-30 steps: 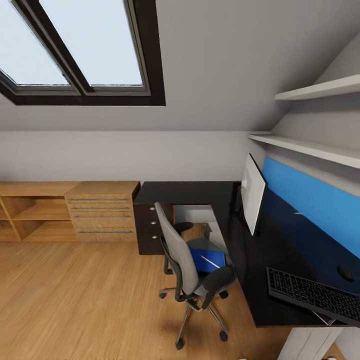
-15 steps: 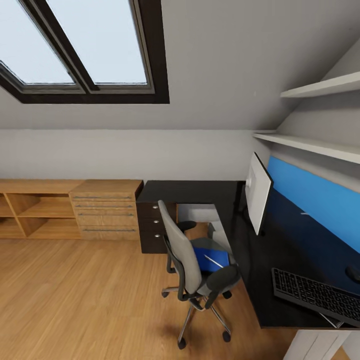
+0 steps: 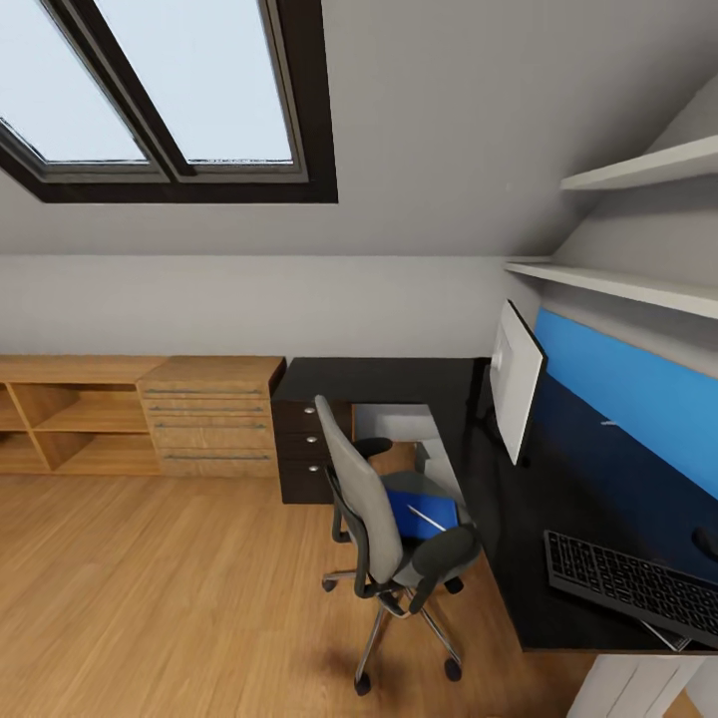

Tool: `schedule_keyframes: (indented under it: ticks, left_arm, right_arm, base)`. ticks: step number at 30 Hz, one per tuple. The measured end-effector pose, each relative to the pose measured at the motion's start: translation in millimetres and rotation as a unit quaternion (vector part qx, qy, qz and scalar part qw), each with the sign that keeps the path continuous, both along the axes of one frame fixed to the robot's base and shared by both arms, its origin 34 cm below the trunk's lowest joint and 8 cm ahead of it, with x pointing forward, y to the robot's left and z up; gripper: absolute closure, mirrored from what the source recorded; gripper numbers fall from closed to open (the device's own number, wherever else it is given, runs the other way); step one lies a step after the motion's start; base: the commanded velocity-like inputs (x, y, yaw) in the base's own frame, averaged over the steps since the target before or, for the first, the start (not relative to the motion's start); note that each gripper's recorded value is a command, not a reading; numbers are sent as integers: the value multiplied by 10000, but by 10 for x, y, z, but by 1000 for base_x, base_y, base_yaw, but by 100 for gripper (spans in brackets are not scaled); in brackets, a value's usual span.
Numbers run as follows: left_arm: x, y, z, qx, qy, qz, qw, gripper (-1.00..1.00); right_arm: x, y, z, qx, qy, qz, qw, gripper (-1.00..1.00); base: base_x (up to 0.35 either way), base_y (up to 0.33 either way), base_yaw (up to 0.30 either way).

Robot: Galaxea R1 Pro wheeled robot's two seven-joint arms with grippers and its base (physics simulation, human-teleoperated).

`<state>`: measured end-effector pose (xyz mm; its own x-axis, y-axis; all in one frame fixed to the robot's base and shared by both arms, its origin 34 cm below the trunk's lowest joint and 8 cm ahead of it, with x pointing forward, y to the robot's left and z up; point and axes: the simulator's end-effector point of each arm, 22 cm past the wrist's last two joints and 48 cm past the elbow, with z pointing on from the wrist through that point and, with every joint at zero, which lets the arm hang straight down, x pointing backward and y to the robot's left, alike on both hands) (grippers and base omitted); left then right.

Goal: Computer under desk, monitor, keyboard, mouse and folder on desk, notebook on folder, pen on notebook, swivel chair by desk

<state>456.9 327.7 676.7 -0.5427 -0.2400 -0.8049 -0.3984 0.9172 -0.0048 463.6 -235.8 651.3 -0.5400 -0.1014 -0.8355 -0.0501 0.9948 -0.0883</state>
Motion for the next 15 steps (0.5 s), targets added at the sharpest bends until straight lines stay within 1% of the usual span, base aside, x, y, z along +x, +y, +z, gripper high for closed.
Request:
schedule_keyframes:
  ticks: [14, 15]
  left_arm:
    - [25, -18, -182, -11, -9, 3, 10000, -100]
    - [27, -17, -195, -10, -9, 2, 10000, -100]
  right_arm:
    - [12, -6, -195, -10, 22, 6, 10000, -100]
    - [14, -6, -208, -10, 21, 6, 10000, -100]
  base:
    - [0, 0, 0]
    - [0, 126, 0]
